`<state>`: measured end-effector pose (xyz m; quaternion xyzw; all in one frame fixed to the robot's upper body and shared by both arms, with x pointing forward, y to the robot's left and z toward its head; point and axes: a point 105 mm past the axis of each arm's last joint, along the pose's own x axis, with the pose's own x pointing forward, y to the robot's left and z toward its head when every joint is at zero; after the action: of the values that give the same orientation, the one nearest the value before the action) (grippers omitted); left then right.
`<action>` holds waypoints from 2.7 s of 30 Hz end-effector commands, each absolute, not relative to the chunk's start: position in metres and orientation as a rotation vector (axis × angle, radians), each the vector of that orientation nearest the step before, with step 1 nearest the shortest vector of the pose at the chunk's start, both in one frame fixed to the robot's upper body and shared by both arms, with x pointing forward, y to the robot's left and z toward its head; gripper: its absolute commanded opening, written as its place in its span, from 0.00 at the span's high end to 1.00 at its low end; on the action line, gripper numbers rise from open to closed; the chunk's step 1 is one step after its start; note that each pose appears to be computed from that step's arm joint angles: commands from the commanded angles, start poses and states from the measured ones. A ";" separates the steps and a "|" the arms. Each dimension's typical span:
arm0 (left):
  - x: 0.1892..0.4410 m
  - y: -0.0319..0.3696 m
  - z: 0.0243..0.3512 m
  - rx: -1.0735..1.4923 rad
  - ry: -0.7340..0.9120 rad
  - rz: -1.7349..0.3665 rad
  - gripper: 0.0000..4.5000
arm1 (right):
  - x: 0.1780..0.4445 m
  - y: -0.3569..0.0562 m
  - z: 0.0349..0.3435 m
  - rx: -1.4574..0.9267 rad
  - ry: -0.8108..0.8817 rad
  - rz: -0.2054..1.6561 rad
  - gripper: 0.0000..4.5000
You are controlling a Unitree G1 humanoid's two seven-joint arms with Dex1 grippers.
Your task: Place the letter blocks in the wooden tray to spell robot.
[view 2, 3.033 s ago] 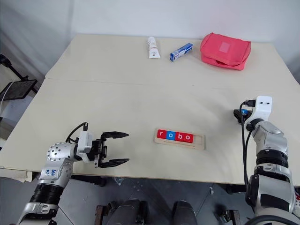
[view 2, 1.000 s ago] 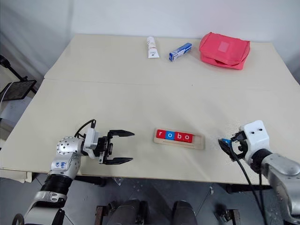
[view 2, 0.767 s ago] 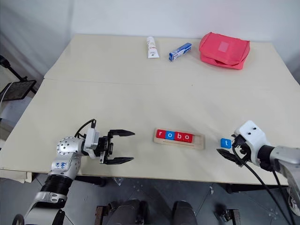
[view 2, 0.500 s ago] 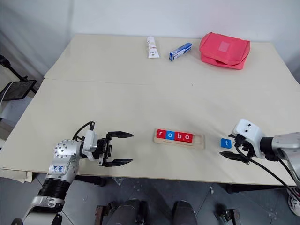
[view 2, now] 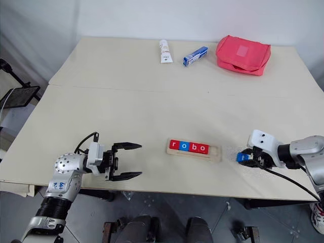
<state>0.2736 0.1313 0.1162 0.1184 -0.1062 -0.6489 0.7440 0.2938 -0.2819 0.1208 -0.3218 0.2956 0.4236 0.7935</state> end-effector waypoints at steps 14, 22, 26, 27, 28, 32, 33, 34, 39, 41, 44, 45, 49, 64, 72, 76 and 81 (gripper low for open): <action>0.279 0.120 0.121 0.258 -0.296 -1.423 0.00 | 0.306 -0.203 0.161 -0.631 0.519 1.028 0.68; 0.276 0.125 0.120 0.261 -0.293 -1.396 0.00 | 0.314 -0.198 0.149 -0.669 0.540 1.046 0.68; 0.274 0.126 0.119 0.261 -0.293 -1.388 0.00 | 0.319 -0.201 0.147 -0.683 0.541 1.047 0.68; 0.274 0.126 0.118 0.261 -0.293 -1.385 0.00 | 0.319 -0.200 0.147 -0.683 0.542 1.055 0.68; 0.273 0.127 0.118 0.261 -0.292 -1.382 0.00 | 0.318 -0.199 0.147 -0.684 0.544 1.065 0.68; 0.273 0.128 0.118 0.262 -0.291 -1.375 0.00 | 0.316 -0.198 0.145 -0.675 0.552 1.089 0.68; 0.273 0.128 0.118 0.262 -0.291 -1.373 0.00 | 0.315 -0.198 0.144 -0.678 0.556 1.092 0.60; 0.273 0.128 0.118 0.262 -0.291 -1.371 0.00 | 0.315 -0.198 0.143 -0.683 0.557 1.093 0.51; 0.274 0.129 0.118 0.263 -0.291 -1.367 0.00 | 0.317 -0.194 0.148 -0.662 0.525 1.095 0.16; 0.274 0.128 0.118 0.264 -0.293 -1.368 0.00 | 0.317 -0.193 0.152 -0.655 0.510 1.096 0.00; 0.274 0.128 0.118 0.265 -0.294 -1.369 0.00 | 0.315 -0.196 0.158 -0.636 0.488 1.074 0.00; 0.274 0.128 0.117 0.265 -0.294 -1.369 0.00 | 0.315 -0.198 0.160 -0.630 0.483 1.059 0.00; 0.273 0.128 0.116 0.264 -0.293 -1.372 0.00 | 0.306 -0.210 0.162 -0.603 0.483 1.030 0.00; 0.272 0.129 0.116 0.266 -0.288 -1.389 0.00 | 0.297 -0.232 0.146 -0.578 0.552 0.950 0.44; 0.270 0.128 0.115 0.263 -0.286 -1.387 0.00 | 0.304 -0.231 0.142 -0.596 0.556 0.929 0.99; 0.270 0.129 0.114 0.263 -0.285 -1.383 0.00 | 0.306 -0.223 0.142 -0.584 0.539 0.950 0.99; 0.269 0.130 0.114 0.262 -0.284 -1.377 0.00 | 0.309 -0.211 0.142 -0.570 0.509 0.974 0.99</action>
<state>0.2711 0.1275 0.1102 0.1130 -0.1207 -0.6354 0.7543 0.3088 -0.2158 0.1356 -0.2617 0.2506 0.4526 0.8148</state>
